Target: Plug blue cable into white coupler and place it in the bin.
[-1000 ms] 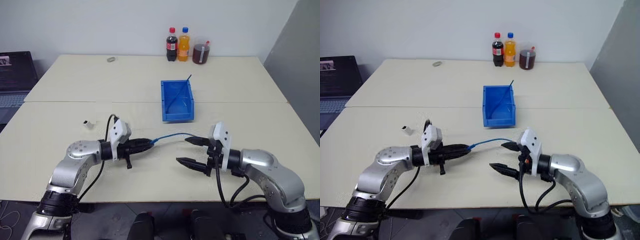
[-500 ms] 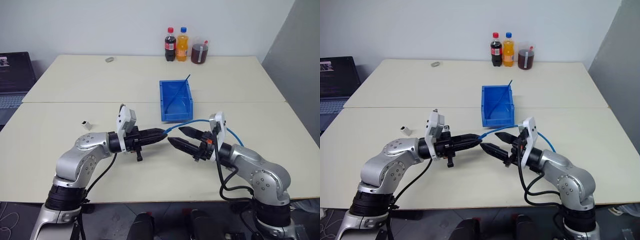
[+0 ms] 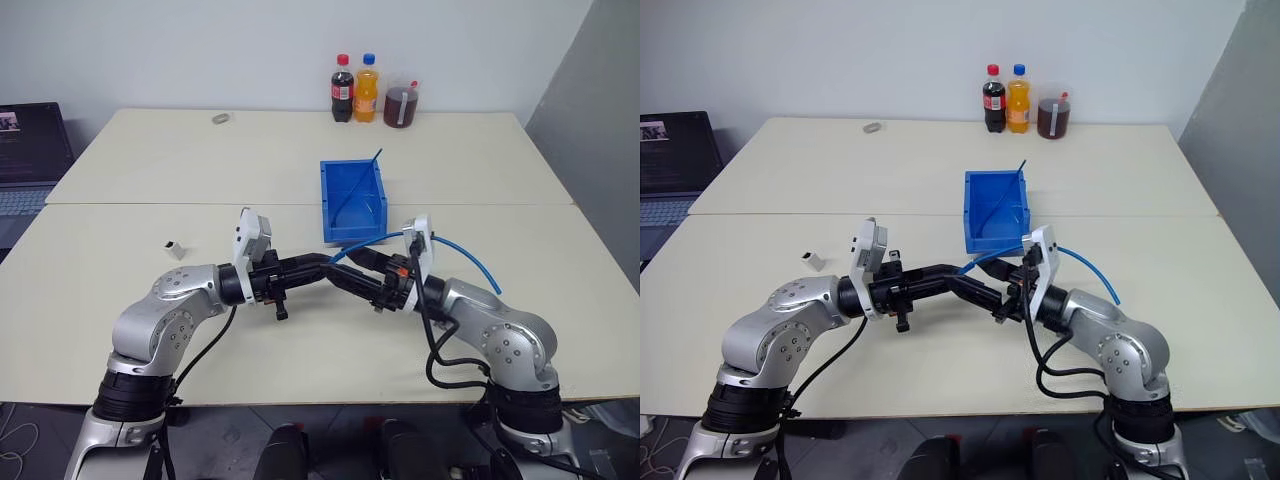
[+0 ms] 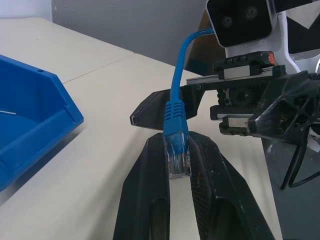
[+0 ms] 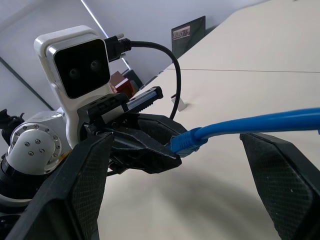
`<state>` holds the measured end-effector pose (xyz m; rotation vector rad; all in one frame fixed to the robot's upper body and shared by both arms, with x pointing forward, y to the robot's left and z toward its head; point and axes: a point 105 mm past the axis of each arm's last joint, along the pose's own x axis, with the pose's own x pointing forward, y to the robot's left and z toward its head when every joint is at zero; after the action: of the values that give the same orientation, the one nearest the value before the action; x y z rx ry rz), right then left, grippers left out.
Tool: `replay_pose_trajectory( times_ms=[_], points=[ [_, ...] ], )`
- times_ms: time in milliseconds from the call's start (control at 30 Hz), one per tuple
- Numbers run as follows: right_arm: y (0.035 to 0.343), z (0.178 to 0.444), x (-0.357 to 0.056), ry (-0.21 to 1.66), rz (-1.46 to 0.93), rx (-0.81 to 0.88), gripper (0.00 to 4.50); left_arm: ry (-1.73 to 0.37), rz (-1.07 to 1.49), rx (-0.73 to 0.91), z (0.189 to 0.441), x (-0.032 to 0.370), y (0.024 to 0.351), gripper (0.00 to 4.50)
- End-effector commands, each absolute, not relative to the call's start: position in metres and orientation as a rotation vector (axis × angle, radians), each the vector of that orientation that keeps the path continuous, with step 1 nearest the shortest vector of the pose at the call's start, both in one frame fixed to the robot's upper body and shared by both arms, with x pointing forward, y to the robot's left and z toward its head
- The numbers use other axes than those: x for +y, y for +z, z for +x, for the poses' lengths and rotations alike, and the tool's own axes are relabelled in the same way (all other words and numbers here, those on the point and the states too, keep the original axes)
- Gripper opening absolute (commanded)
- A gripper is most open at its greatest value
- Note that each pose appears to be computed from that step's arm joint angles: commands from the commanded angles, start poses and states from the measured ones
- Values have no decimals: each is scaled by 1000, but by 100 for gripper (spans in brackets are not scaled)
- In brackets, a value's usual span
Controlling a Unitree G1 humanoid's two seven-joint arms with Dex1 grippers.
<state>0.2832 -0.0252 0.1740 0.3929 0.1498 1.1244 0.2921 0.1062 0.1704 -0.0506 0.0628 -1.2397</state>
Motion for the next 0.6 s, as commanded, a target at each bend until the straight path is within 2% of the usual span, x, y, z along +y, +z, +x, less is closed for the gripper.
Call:
replay_pose_trajectory(
  times_ms=[33,133,433,567,600],
  points=[
    [190,278,-20,1184,400,84,391,-1255,-24,7,288,105,185,26],
    [192,276,-19,1202,410,84,330,-1256,-21,9,287,105,184,26],
    [194,271,-17,1244,443,92,98,-1260,-11,24,286,106,180,26],
    [194,268,-16,1266,455,107,16,-1259,-10,25,286,107,179,26],
    [194,266,-16,1277,459,114,14,-1258,-9,24,287,107,179,26]
  ],
)
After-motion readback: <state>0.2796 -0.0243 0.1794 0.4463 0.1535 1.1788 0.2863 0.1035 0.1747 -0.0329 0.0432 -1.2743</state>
